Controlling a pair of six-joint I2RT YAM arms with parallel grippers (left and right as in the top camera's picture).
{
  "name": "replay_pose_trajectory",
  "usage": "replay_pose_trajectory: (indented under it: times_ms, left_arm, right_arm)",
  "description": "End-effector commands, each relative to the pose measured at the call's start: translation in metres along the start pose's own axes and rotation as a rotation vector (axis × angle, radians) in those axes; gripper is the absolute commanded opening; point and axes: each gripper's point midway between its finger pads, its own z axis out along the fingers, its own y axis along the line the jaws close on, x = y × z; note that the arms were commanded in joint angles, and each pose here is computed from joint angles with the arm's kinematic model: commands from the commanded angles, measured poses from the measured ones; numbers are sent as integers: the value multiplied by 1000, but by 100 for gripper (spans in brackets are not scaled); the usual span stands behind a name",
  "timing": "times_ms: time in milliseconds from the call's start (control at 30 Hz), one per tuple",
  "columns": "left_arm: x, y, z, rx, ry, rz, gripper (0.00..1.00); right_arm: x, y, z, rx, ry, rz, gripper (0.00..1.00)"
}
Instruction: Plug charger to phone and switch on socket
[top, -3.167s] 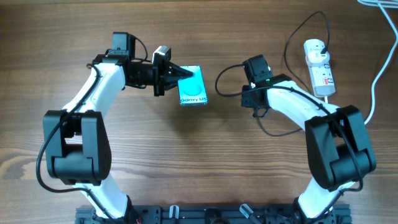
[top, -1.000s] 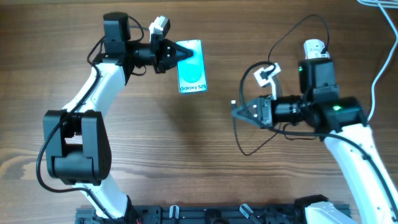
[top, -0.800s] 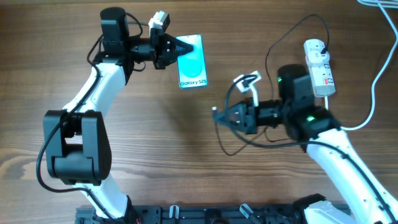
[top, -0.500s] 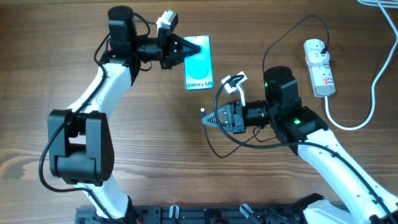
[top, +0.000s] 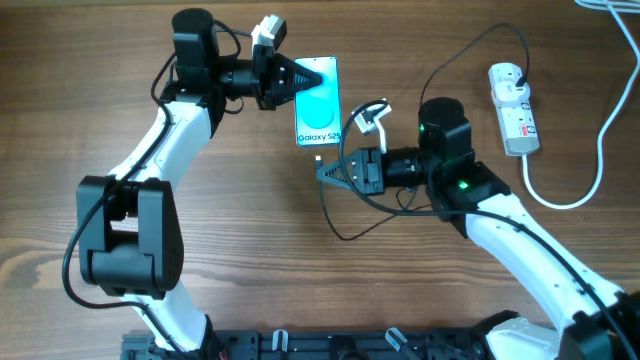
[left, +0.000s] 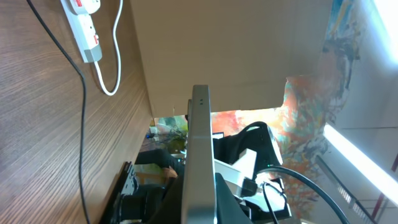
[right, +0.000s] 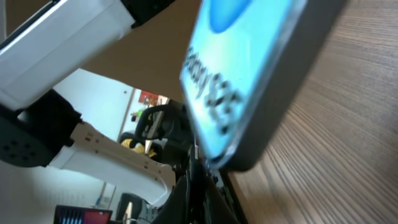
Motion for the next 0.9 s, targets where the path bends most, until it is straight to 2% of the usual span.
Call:
replay_pose_trajectory:
  times_ms: [0,867]
  left_arm:
    - [5,-10,2,15,36,58,4]
    - [6,-10,5,16,42,82,4]
  right_arm:
    - [-5,1,2,-11,-10,17,4]
    - [-15,-4,-7,1,-48,59,4]
